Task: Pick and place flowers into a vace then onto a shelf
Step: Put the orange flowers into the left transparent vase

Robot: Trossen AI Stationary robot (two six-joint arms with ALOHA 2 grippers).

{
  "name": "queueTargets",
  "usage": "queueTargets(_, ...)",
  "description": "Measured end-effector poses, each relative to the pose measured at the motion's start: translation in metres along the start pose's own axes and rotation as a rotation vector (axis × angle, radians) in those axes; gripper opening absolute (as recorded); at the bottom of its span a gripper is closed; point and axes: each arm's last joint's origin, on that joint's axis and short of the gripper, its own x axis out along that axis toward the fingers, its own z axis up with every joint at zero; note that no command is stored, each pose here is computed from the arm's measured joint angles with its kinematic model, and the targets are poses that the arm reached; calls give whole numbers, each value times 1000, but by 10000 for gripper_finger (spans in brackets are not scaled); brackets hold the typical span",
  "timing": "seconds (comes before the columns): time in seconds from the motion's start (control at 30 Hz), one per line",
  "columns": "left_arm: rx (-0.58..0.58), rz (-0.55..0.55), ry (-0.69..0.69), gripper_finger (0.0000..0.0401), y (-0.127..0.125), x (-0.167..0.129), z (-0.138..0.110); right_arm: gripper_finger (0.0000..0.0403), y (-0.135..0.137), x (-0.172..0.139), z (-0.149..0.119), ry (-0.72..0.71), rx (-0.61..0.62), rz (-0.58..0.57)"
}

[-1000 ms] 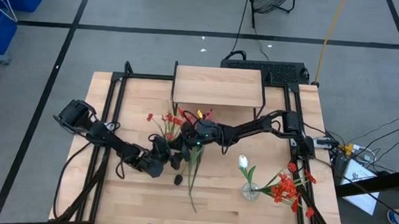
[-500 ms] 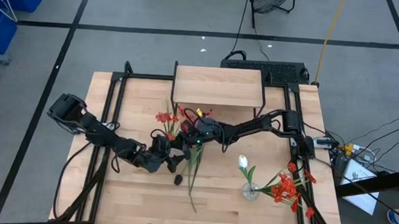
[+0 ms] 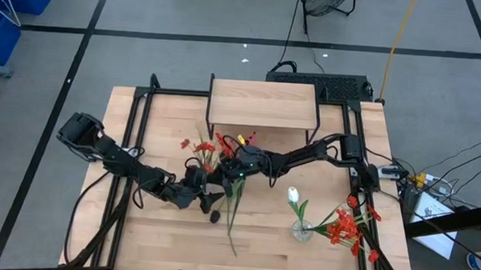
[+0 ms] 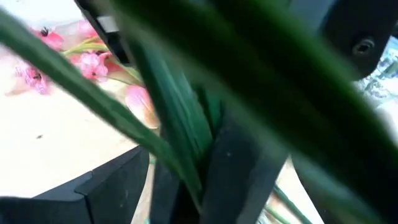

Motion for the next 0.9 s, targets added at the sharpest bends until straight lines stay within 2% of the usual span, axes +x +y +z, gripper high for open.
queueTargets(0.43, 213, 78, -97, 400, -3, -6, -3, 0, -1, 0, 1, -4, -15, -5)
queueTargets(0.67, 214, 68, -105, 400, -7, -10, -6, 10, -1, 0, 1, -7, -37, -6)
queueTargets(0.9, 177, -24, -69, 400, -13, -12, -8, 31, 2, 0, 5, -50, -95, 22)
